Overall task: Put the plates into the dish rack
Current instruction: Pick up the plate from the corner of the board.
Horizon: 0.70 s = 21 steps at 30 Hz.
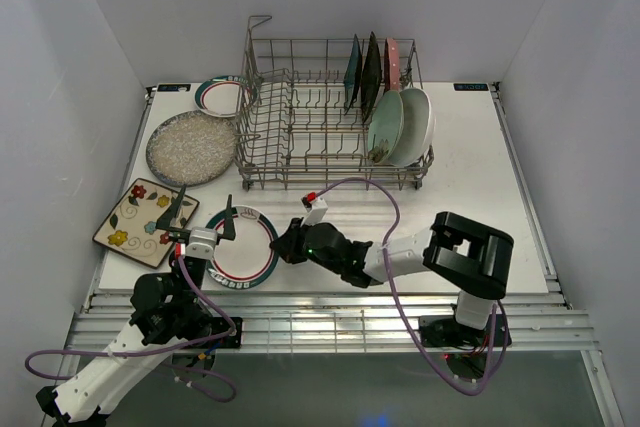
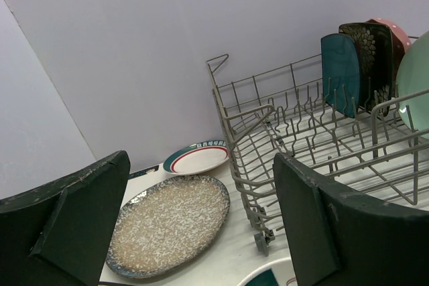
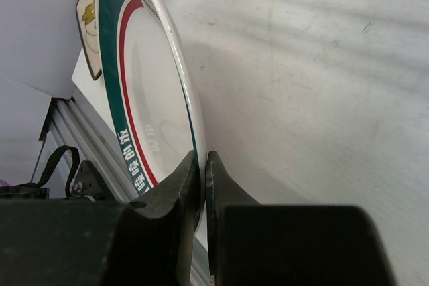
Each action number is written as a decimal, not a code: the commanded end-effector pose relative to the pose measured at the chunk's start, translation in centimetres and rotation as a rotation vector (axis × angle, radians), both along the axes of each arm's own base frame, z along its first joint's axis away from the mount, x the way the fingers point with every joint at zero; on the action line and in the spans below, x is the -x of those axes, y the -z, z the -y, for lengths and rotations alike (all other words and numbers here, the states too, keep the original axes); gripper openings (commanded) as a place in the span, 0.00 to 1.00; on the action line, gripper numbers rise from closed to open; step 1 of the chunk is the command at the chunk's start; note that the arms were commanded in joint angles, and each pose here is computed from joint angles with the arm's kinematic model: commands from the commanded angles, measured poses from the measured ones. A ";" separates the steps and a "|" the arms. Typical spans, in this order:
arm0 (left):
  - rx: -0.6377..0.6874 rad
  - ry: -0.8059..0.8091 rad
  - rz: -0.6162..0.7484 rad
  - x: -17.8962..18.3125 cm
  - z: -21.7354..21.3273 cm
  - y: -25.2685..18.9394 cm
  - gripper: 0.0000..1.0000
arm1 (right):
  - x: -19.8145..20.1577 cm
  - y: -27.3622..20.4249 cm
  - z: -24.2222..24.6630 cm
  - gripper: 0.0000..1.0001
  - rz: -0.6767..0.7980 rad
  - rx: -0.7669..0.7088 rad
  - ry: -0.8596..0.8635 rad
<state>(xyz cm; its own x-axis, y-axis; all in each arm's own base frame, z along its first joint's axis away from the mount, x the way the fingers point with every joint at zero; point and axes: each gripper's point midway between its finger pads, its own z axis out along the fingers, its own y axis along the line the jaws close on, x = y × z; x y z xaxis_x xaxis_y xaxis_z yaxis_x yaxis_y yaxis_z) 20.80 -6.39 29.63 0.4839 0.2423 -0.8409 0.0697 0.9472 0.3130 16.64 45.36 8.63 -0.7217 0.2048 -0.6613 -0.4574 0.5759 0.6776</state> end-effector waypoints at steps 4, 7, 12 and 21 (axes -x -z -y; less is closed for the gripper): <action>0.067 -0.003 0.066 1.3 -1.4 -2.4 0.98 | -1.9 -5.8 2.3 0.08 0.172 -0.067 0.108; 0.060 -0.004 0.065 1.3 -1.4 -2.3 0.98 | -2.5 -6.8 3.6 0.08 0.212 -0.046 0.146; 0.060 -0.004 0.065 1.3 -1.4 -2.2 0.98 | -3.2 -8.9 5.2 0.08 0.279 -0.023 0.191; 0.054 -0.005 0.063 1.2 -1.3 -2.0 0.98 | -4.7 -12.3 9.1 0.08 0.365 0.038 0.325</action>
<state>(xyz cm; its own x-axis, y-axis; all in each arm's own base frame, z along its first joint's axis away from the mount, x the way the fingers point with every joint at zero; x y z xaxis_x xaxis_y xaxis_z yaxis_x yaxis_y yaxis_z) 20.80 -6.36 29.65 0.4847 0.2498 -0.8383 0.0660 0.9452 0.3199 20.12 37.59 16.85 -0.4415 0.2518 -0.8612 -0.4902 0.7362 0.4666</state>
